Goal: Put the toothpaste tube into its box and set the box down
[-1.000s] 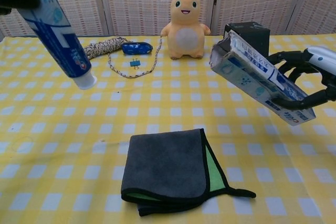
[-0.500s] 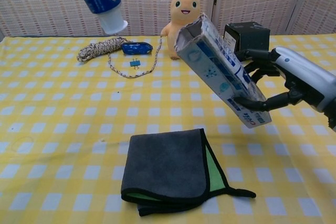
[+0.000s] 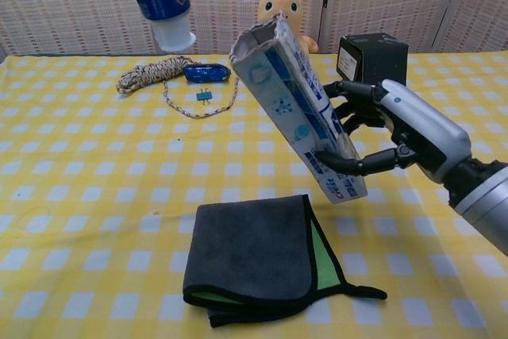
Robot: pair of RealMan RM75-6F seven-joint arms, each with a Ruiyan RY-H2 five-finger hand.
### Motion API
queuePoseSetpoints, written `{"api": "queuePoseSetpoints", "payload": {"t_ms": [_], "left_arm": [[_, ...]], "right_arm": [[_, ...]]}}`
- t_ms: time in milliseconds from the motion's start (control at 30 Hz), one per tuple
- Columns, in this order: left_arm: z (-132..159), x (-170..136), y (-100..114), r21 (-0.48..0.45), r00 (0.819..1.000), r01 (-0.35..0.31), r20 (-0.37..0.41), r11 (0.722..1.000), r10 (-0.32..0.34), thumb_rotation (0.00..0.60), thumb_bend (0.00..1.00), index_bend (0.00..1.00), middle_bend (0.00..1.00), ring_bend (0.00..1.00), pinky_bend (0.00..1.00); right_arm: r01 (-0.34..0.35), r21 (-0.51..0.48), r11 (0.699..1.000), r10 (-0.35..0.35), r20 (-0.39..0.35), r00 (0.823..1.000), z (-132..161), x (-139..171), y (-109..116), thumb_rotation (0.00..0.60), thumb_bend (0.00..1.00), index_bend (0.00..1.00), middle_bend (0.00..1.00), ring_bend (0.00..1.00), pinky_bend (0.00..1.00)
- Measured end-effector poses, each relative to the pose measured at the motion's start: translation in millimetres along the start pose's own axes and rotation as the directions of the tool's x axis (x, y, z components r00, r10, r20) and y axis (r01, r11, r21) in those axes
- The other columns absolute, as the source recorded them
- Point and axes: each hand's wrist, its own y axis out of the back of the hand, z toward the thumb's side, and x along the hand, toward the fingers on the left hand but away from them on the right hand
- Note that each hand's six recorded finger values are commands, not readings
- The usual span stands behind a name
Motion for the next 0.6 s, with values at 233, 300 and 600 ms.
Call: {"api": "queuePoseSetpoints", "payload": {"t_ms": [233,300,600], "left_arm": [[4.9,6.2,-14.0,-0.025,0.999,0.023,0.027,0.999,-0.023,0.600,0.46,0.85,1.00,1.00,1.00],[6.7,8.2,-15.2,-0.039,0.999,0.023,0.033,0.999,-0.022,0.600,0.46,0.85,1.00,1.00,1.00],[6.6,14.7,-20.7,-0.075,0.999,0.029,0.021,0.997,-0.028,0.600,0.46,0.85,1.00,1.00,1.00]], "right_arm": [[-0.030,-0.023,0.999,0.030,-0.012,0.999,6.0,-3.4,-17.5,0.600,0.33,0.38,0.27,0.39,0.48],[-0.036,-0.023,0.999,0.035,-0.017,0.999,8.1,-3.8,-19.9,0.600,0.33,0.38,0.27,0.39,0.48],[-0.034,-0.064,0.997,0.032,-0.032,0.999,17.1,-5.9,-25.7,0.600,0.33,0.38,0.27,0.39,0.48]]}}
